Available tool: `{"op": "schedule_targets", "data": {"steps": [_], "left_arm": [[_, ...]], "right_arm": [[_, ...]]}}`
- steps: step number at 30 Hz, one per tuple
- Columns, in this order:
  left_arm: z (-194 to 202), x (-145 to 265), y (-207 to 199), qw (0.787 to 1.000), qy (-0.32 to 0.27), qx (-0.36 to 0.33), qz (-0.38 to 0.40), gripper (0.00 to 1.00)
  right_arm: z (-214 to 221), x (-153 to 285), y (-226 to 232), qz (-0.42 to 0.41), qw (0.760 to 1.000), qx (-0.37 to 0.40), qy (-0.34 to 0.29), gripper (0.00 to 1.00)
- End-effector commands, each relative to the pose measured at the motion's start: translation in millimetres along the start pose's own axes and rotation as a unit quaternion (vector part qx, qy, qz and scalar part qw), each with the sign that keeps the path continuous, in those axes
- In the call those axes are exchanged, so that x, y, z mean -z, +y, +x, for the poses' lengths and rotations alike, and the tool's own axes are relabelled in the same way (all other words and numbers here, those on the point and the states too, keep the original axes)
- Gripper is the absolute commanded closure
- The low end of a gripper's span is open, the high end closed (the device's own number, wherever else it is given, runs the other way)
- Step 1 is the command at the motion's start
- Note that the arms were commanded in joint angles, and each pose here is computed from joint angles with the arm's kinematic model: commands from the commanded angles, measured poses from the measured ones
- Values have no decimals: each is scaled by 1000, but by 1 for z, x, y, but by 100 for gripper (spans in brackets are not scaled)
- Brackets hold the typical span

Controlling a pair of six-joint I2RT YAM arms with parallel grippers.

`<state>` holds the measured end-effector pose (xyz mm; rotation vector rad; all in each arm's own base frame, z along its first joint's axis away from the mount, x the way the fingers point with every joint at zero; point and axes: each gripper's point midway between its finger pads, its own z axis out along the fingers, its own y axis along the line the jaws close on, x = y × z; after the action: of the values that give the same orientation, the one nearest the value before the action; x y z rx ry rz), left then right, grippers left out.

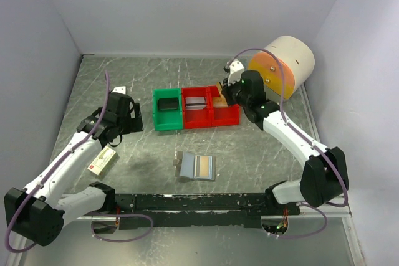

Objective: Take the credit cards out of the card holder

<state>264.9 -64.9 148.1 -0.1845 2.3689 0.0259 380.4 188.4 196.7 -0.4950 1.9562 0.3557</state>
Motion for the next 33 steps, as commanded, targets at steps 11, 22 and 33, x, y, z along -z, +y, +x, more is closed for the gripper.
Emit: {"op": "schedule_targets", "data": {"steps": [11,22,33], "left_arm": [[-15,6,2,999,-40,9,4,0],[-18,9,1,999,-46,10,10,0],[-17,9,-1,999,-45,6,16,1]], "right_arm": [[36,-7,-32,-56,892,438,96,100],[43,-36,-22,-103,864,487,76,100],[56,-58,-24,-126,856,493,91,100]]}}
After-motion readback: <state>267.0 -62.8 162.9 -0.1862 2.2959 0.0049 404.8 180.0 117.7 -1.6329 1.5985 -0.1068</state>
